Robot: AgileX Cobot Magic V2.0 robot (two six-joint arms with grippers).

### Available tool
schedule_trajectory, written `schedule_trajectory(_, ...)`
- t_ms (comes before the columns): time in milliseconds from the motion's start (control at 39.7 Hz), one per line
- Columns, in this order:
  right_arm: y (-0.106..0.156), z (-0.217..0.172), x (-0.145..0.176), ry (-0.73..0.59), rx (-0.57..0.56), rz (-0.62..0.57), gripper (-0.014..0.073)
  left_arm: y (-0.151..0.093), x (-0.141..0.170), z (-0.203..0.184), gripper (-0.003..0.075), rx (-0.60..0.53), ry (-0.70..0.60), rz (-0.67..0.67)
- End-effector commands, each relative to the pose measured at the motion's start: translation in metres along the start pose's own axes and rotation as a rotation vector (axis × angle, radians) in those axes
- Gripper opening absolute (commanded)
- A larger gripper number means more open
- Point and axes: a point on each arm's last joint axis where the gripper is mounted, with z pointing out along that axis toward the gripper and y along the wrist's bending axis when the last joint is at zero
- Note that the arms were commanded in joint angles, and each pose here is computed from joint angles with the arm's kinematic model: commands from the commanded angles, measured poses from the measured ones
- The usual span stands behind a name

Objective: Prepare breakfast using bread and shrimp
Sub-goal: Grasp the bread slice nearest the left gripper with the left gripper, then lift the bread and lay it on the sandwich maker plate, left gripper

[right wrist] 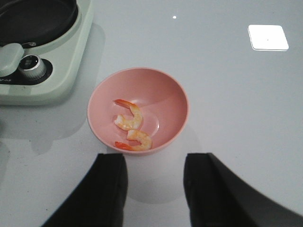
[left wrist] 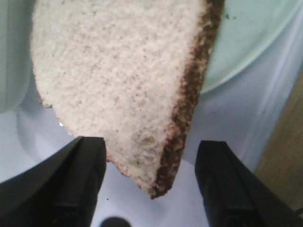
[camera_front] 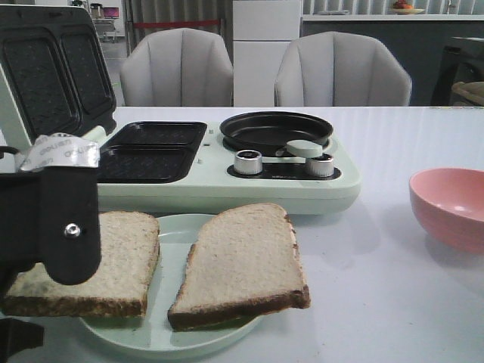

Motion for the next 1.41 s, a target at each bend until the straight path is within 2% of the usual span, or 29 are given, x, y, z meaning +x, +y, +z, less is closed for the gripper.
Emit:
schedule_trajectory(0,0.001,-0.005,-0.016,-0.097,-0.002,-0.007,0.0413,0.010,-0.009,-0.001,0.0455,-0.089,-0.036,0.032)
schedule_trajectory(177,0.001,-0.005,-0.016,-0.097,-0.002,-0.007,0.0413,0.005,-0.012,0.010,0.0455,-0.102,-0.030,0.135)
schedule_trajectory(277,0.001,-0.005,-0.016,-0.097,-0.002,-0.007,0.0413,0.002,-0.011,0.014,0.0448,-0.099,-0.009,0.146)
schedule_trajectory(479,0.001,-0.005,-0.016,-0.097,-0.002,-0.007,0.0413,0.005,-0.009,0.014,0.0304,-0.133,0.020,0.079)
schedule_trajectory(681,0.001,-0.005,-0.016,-0.097,-0.002,-0.007,0.0413,0.005,-0.008,0.013,0.0153,-0.130,0.025,0.062)
schedule_trajectory(782,0.001,-0.005,-0.016,-0.097,-0.002,-0.007,0.0413,0.004,-0.010,0.010,0.0101,-0.153,0.026,0.076)
schedule_trajectory(933,0.001,-0.005,-0.016,-0.097,-0.002,-0.007,0.0413,0.008,-0.012,-0.004,0.0101,-0.273,0.038,0.109)
schedule_trajectory(1059,0.001,-0.005,-0.016,-0.097,-0.002,-0.007,0.0413,0.021,-0.015,-0.021,0.0101,-0.429,0.015,0.134)
schedule_trajectory(1236,0.001,-0.005,-0.016,-0.097,-0.002,-0.007,0.0413,0.045,-0.021,-0.046,0.0101,-0.648,-0.084,0.173)
schedule_trajectory(1387,0.001,-0.005,-0.016,-0.097,-0.002,-0.007,0.0413,0.065,-0.031,-0.057,0.0100,-0.736,-0.146,0.163)
